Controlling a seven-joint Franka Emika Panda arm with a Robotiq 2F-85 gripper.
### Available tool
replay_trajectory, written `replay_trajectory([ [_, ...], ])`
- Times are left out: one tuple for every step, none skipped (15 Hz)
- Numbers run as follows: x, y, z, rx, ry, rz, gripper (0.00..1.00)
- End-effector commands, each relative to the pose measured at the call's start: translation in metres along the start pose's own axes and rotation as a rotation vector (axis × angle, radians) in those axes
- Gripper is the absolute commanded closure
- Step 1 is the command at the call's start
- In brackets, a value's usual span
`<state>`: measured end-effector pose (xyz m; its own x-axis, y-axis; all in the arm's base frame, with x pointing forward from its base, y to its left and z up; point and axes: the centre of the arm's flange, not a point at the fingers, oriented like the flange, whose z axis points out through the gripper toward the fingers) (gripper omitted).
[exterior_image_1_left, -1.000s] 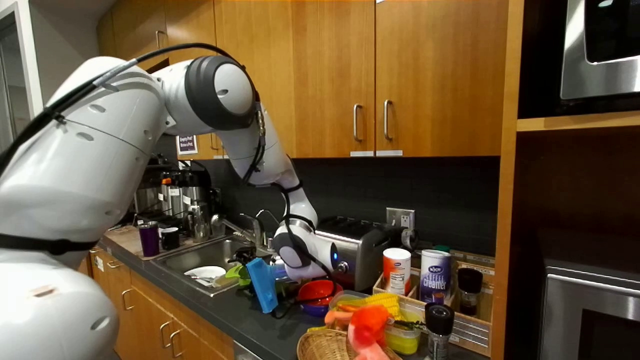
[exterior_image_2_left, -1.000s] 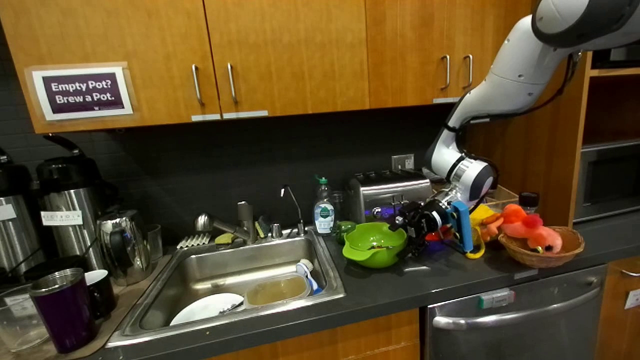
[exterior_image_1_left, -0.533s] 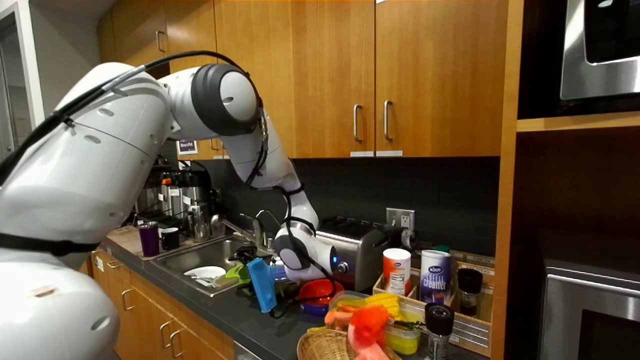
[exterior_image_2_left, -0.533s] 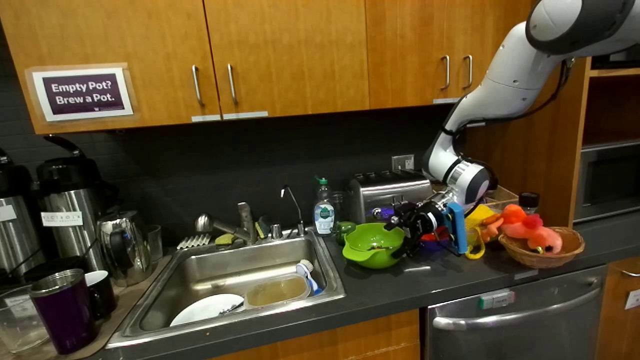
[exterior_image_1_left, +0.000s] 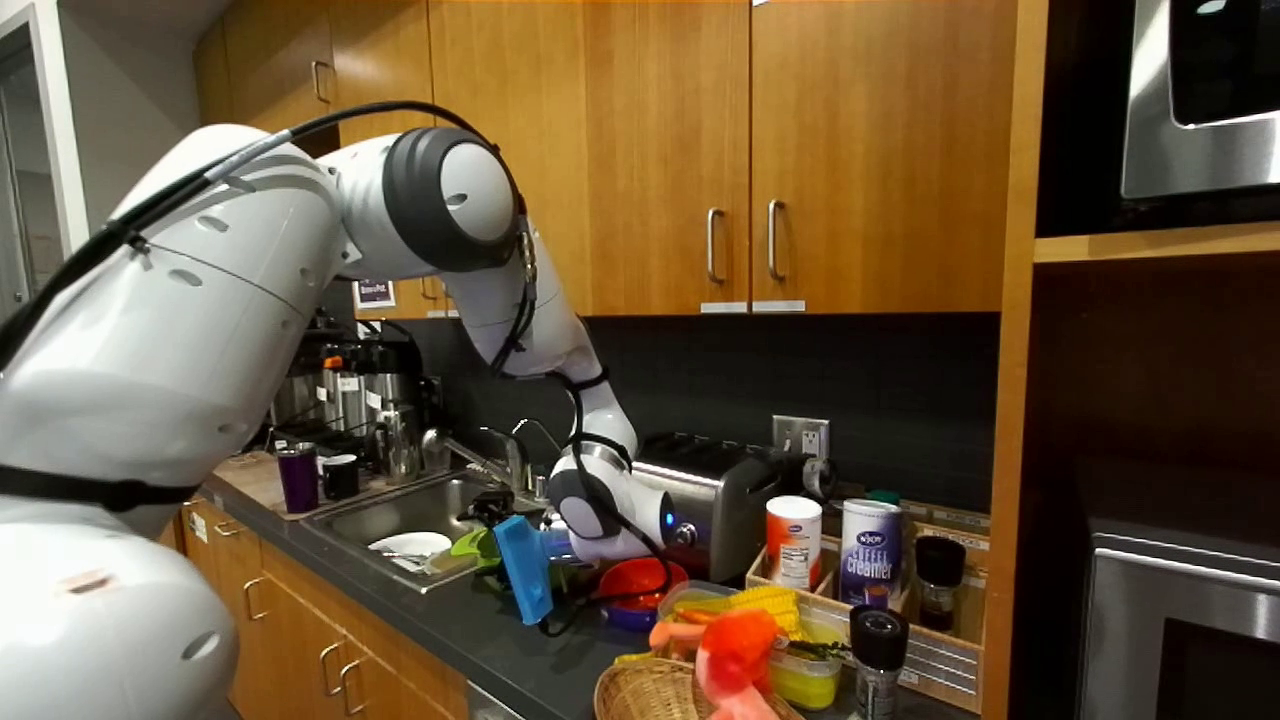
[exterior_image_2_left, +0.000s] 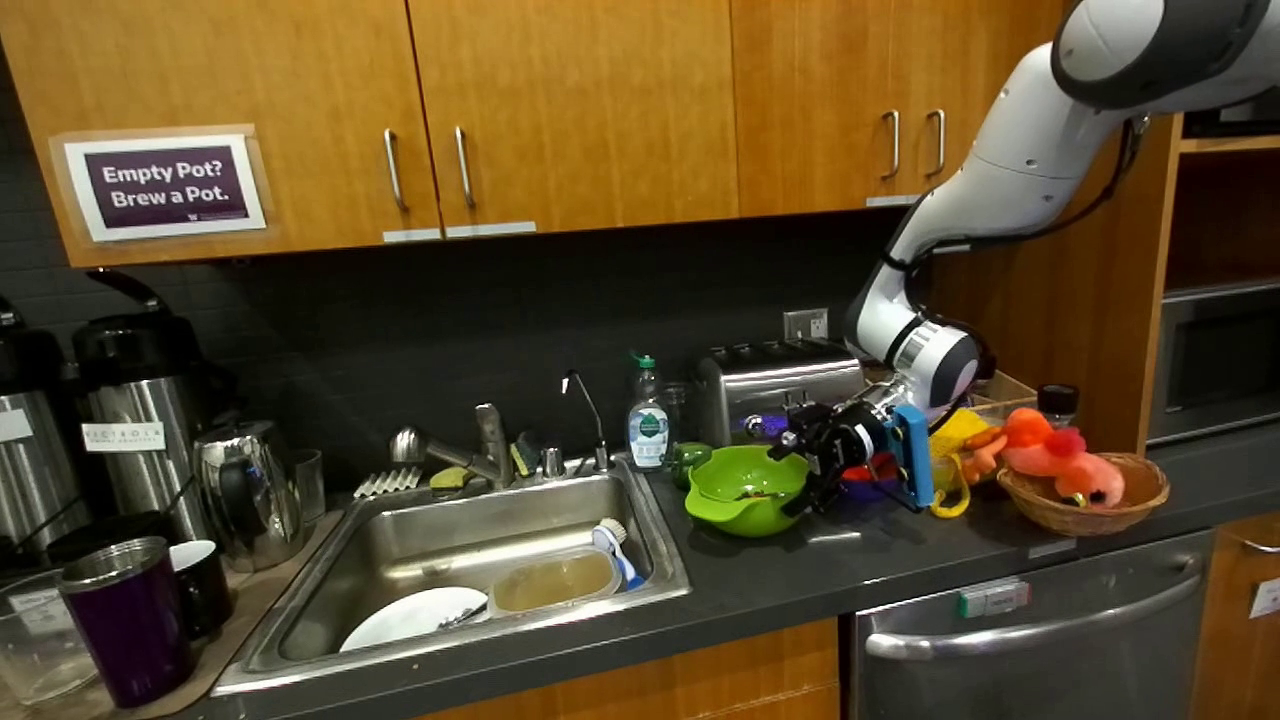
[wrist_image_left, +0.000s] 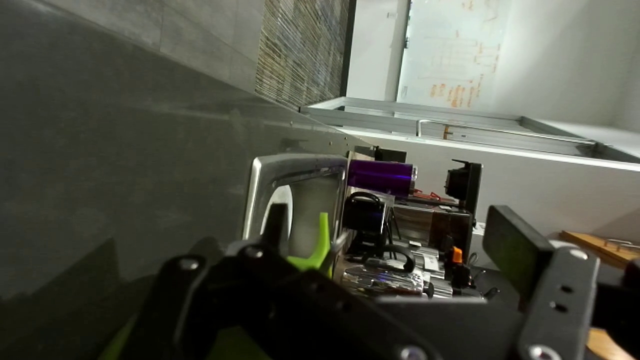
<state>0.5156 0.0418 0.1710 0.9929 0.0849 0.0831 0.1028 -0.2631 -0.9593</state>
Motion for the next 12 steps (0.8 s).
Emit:
replay_trajectory([
  [0.0023, 0.001, 0.0012, 0.024, 0.014, 0.009, 0.07],
  [0.0021, 0.0003, 0.0013, 0.024, 0.014, 0.012, 0.22],
  [0.0022, 0.0003, 0.0012, 0.023, 0.014, 0.013, 0.31],
  [0.0024, 0.0007, 0.0012, 0.022, 0.013, 0.011, 0.39],
  [0.0023, 0.0002, 0.0014, 0.021, 0.012, 0.013, 0.49],
  [0.0025, 0.0002, 0.0015, 0.02, 0.011, 0.012, 0.56],
  [0.0027, 0.0001, 0.0017, 0.02, 0.01, 0.012, 0.65],
  [0.0026, -0.0004, 0.0019, 0.019, 0.008, 0.013, 0.73],
  [0.0028, -0.0002, 0.0019, 0.018, 0.006, 0.012, 0.79],
  [0.0029, -0.0007, 0.002, 0.017, 0.005, 0.012, 0.88],
  [0.0029, -0.0016, 0.002, 0.016, 0.004, 0.011, 0.94],
  [0.0029, -0.0018, 0.0018, 0.016, 0.003, 0.009, 1.0],
])
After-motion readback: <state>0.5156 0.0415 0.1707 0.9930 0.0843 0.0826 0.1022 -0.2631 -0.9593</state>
